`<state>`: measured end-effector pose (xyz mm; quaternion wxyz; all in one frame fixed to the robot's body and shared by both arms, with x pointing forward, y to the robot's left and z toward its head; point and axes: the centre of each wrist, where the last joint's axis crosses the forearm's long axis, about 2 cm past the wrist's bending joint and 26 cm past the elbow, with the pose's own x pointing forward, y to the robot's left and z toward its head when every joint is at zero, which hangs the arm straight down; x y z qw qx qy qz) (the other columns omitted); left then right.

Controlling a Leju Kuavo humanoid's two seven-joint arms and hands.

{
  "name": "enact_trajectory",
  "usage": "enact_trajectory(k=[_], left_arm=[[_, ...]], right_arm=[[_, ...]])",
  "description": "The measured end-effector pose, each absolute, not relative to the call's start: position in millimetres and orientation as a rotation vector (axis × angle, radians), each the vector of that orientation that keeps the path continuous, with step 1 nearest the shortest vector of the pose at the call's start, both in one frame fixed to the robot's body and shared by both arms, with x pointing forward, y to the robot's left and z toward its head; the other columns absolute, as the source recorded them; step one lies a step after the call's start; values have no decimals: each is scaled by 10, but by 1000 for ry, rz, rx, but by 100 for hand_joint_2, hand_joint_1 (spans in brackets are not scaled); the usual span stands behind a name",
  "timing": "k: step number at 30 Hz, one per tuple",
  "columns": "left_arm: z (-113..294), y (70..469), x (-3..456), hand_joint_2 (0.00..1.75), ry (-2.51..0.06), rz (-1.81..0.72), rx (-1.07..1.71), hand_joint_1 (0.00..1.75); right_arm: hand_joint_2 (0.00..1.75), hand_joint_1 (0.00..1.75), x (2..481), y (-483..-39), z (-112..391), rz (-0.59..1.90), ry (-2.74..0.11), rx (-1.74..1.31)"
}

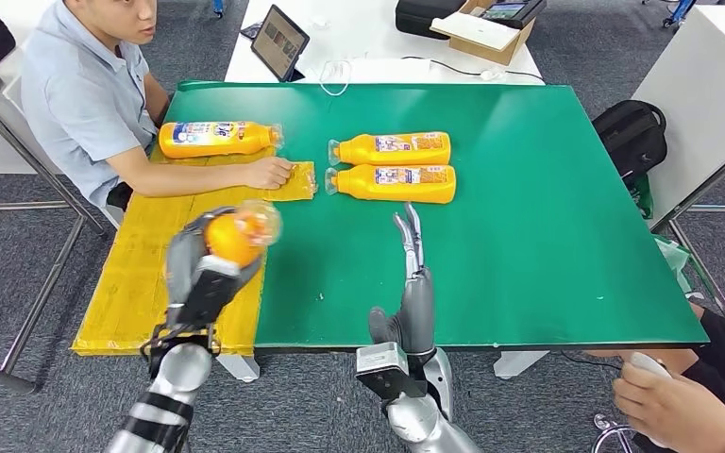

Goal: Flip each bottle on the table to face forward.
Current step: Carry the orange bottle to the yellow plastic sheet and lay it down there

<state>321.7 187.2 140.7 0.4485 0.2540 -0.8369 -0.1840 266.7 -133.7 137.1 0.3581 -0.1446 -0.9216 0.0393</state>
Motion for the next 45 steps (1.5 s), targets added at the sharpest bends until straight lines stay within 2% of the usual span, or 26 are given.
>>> enact_trajectory(k=[7,14,19,20,22,23,24,26,37,45], left_arm=[[1314,1918,3714,175,-1811,-944,754,175],[1330,1995,4011,175,-1594,-1161,733,172],[1272,1985,4058,175,-1443,-1324,758,157],[1248,1984,4053,175,-1416,-1349,759,138],[1190,1985,4034,175,-1368,-1388,749,73],[1163,1987,4024,175,-1349,-1402,741,35],[1142,1989,4016,175,-1333,-1414,733,14],[1117,1994,4009,175,-1315,-1425,715,0],[1077,2007,4009,175,-1311,-1379,518,0],[1044,1918,3932,175,-1542,-1048,206,0]], right_arm=[[0,0,2622,-1288,1403,92,-2389,-313],[0,0,2593,-1269,1377,73,-2367,-264],[0,0,2592,-1277,1370,74,-2364,-255],[0,0,2593,-1278,1368,76,-2363,-253],[0,0,2593,-1282,1364,80,-2363,-249],[0,0,2594,-1283,1362,83,-2362,-247],[0,0,2594,-1283,1360,85,-2362,-245],[0,0,2595,-1283,1355,88,-2360,-242],[0,0,2599,-1293,1312,101,-2346,-241],[0,0,2656,-1332,1312,97,-2347,-265]])
